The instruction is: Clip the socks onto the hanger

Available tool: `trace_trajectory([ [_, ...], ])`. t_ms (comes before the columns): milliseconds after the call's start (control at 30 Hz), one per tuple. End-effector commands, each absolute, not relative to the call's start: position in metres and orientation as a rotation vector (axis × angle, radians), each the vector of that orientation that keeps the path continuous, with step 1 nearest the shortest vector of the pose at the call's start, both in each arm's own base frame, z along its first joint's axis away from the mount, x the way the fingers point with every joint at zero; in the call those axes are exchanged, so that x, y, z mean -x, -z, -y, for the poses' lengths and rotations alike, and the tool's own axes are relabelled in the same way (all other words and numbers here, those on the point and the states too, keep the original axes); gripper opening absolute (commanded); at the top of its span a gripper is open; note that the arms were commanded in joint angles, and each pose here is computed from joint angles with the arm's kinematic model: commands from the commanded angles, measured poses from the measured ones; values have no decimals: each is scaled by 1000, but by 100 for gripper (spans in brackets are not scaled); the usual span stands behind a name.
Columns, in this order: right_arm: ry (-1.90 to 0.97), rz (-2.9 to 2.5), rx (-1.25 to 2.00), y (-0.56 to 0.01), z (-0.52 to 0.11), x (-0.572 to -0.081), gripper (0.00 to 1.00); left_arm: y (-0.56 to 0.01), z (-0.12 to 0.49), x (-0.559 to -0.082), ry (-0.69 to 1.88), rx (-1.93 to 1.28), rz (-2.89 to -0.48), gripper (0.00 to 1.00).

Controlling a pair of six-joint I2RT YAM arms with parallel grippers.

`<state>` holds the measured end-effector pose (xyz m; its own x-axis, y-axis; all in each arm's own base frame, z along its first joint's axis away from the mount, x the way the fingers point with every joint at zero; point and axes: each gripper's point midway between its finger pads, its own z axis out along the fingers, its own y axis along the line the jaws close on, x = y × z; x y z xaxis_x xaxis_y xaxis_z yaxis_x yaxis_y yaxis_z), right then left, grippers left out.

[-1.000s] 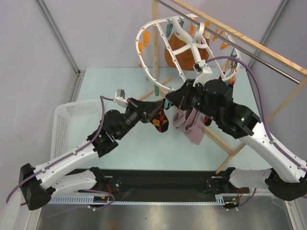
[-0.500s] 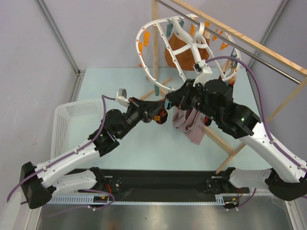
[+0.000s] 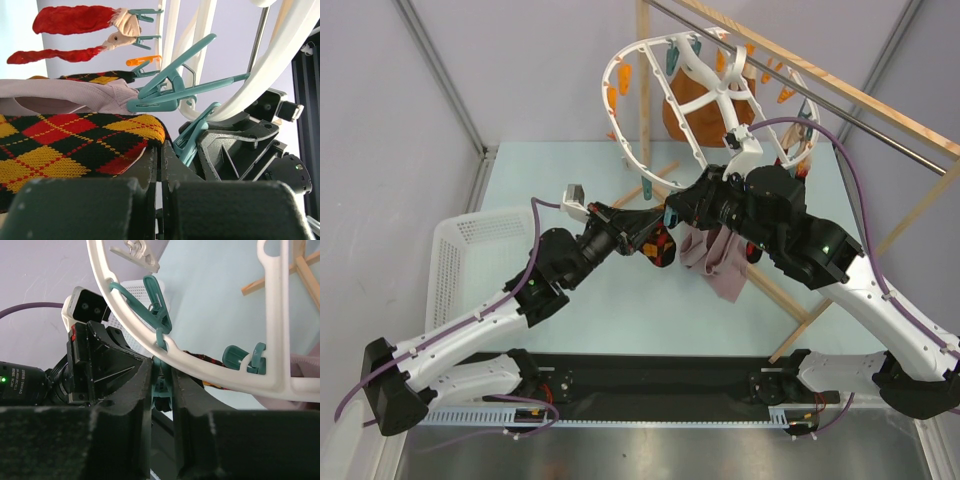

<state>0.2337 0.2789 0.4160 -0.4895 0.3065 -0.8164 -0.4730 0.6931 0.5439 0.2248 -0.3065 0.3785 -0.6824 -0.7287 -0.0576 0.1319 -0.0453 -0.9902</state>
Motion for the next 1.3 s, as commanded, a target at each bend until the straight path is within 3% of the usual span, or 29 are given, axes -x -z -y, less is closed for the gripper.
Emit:
trace_trajectory([
  [0, -980, -1800, 127, -439, -276, -229, 22, -411, 305, -213, 1898, 610, -1534, 0],
  [400, -980, -1796, 134, -441, -274, -227, 47, -406, 309, -215, 1905, 619, -1544, 0],
  [500, -974, -1798, 131, -440, -271, -227, 53, -401, 307, -214, 1903, 633, -1556, 21],
  [533, -971, -1797, 130, -441, -270, -227, 55, -399, 306, -214, 1899, 636, -1560, 37],
  [633, -957, -1807, 133, -438, -266, -224, 63, -395, 302, -212, 1876, 643, -1575, 62],
  [800, -945, -1809, 149, -440, -254, -215, 82, -388, 292, -208, 1808, 639, -1620, 83],
  [867, -936, -1816, 166, -438, -249, -209, 90, -384, 290, -205, 1780, 619, -1644, 87],
  [967, -931, -1823, 215, -435, -241, -198, 94, -373, 286, -201, 1669, 552, -1727, 88],
  [1267, -933, -1848, 391, -404, -219, -159, 94, -340, 264, -189, 1416, 404, -1876, 86],
])
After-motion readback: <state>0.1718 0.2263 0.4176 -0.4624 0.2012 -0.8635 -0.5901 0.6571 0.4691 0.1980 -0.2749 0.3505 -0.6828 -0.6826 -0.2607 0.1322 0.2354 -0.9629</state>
